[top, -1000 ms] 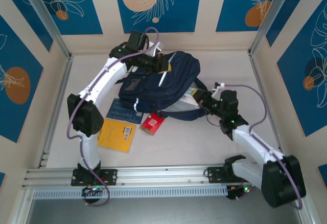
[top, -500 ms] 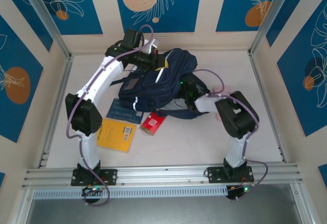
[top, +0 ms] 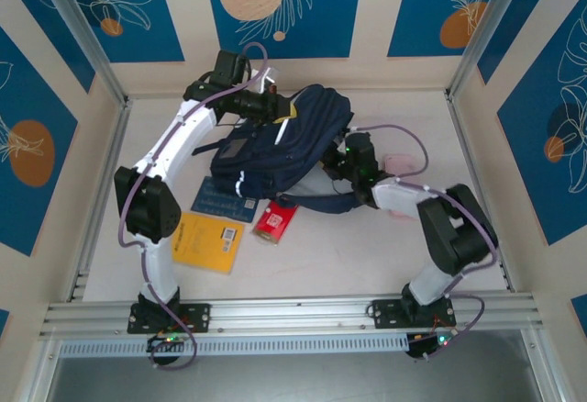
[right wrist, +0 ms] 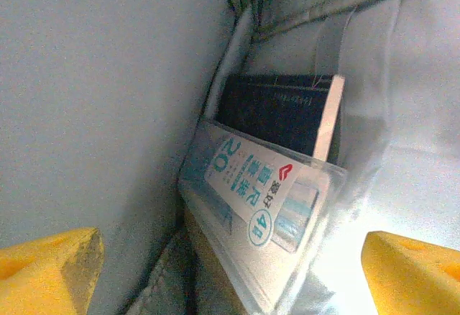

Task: Pack the student bag
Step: Place the loose stationery in the student bag, then close the student bag at the top-center of the table.

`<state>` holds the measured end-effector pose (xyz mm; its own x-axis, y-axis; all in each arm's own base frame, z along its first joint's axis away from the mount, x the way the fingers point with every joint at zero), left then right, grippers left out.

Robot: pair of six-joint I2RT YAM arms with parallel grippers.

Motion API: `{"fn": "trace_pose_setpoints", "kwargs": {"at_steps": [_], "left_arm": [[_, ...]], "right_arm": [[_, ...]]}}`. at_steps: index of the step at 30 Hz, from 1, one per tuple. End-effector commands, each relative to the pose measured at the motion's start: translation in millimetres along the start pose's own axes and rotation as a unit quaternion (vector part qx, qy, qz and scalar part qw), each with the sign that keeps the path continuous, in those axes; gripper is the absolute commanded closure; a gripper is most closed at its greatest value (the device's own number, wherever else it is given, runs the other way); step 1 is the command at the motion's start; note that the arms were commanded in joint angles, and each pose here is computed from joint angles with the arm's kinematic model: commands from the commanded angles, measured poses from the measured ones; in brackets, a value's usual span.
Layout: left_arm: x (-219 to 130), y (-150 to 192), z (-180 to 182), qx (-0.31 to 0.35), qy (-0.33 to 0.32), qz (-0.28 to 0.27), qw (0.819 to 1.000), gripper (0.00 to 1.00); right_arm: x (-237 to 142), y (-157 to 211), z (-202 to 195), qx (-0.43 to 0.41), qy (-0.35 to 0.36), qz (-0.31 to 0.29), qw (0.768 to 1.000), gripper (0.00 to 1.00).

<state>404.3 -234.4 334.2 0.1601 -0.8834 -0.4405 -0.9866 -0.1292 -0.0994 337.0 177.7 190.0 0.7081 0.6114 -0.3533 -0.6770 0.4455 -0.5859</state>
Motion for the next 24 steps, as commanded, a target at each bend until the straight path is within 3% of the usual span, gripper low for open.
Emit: {"fn": "trace_pose_setpoints", "kwargs": {"at_steps": [1,11,16,22,24], "left_arm": [[-14,-4,-14,0.037,0.038,-0.018,0.998,1.00],[2,-19,-2,0.028,0.019,-0.031,0.999,1.00],[3,-52,-9,0.063,-0.028,-0.080,0.994,1.00],[-18,-99,-9,0.073,-0.023,-0.172,0.982,1.00],[-10,-101,-5,0.087,-0.020,-0.165,0.982,0.92]], "right_arm": [[-26,14,-16,-0.014,0.052,0.012,0.998,0.08],[-129,23,-8,-0.075,0.157,-0.013,0.985,0.18],[-163,34,-6,-0.071,0.096,-0.026,0.993,0.18],[-186,36,6,-0.077,0.053,-0.024,0.995,0.21],[-190,34,12,-0.086,0.048,-0.018,0.995,0.22]]}}
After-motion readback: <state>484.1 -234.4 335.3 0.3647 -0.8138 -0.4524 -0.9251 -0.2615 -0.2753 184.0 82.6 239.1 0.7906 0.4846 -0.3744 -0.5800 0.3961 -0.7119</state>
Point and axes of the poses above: each hand's point on the last joint's axis, 136 mm out from that joint toward the fingers, its own x axis out along the fingers, its own z axis along the line the jaws close on, y = z × x, the point moved 9 cm from there along -x, back along the fingers, and after that the axes turned 15 degrees about -x, right-handed, at the moved point
